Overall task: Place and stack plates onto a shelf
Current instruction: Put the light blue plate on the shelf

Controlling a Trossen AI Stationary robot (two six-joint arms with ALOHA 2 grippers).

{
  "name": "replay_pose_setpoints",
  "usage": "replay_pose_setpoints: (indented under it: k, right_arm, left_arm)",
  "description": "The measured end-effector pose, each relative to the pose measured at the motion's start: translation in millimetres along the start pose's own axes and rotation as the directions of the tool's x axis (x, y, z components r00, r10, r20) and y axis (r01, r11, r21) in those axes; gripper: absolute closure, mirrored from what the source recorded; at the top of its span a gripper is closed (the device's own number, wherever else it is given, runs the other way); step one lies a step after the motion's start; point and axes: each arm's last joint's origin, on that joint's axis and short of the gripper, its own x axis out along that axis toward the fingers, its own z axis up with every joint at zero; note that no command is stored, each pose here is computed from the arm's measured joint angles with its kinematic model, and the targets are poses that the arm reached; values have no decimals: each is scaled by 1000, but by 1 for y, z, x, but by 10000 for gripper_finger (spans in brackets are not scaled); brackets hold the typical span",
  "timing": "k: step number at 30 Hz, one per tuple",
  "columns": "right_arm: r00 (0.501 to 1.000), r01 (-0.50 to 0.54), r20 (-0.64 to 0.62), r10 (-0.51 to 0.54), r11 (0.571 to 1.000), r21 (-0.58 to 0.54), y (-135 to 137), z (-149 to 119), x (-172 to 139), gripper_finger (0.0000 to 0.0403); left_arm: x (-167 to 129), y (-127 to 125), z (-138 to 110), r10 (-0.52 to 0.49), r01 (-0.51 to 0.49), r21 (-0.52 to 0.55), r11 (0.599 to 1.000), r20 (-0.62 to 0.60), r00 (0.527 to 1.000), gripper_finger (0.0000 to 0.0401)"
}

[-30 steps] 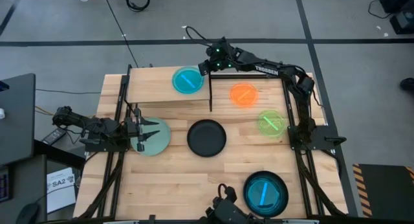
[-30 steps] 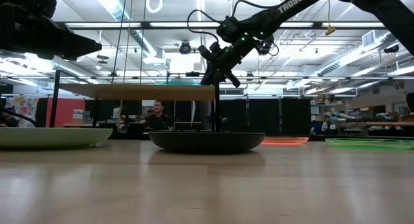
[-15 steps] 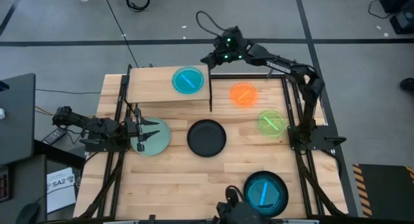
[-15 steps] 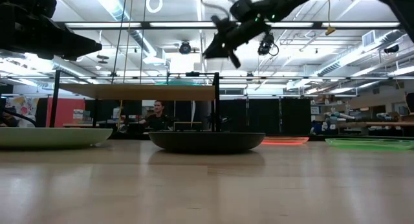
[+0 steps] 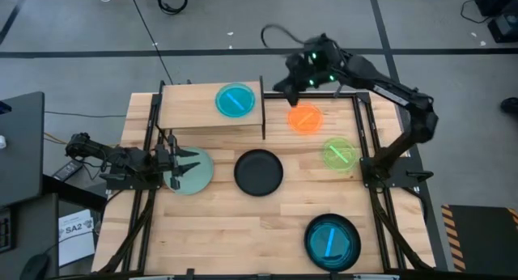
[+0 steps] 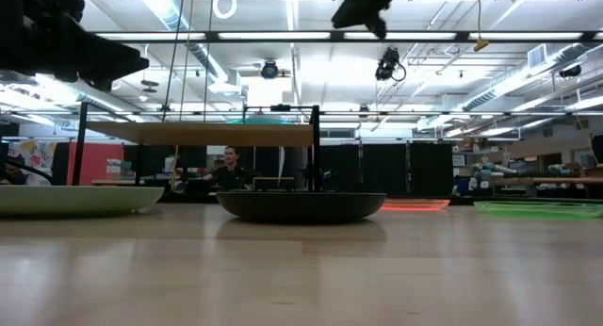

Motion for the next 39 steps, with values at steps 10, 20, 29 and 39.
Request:
replay_pose_setpoints:
  k: [10, 20, 29, 39]
  right_arm:
    - [987, -107, -138, 88, 985, -135, 72, -61, 1, 341]
    - [987, -142, -99, 130, 982, -124, 88, -139, 18, 341]
    - [978, -170, -137, 159, 983, -74, 82, -197, 39, 341]
    - [975, -189, -135, 177, 978, -84, 81, -216, 47, 341]
  left_arm:
    - [6, -5, 8, -68, 70, -28, 997, 67, 995, 246]
    - [26, -22, 32, -130, 131, 9, 991, -74, 989, 246]
    - [45, -50, 49, -174, 180, -29, 983, -444, 879, 246]
    - [47, -80, 33, -236, 140, -190, 972, -753, 614, 246]
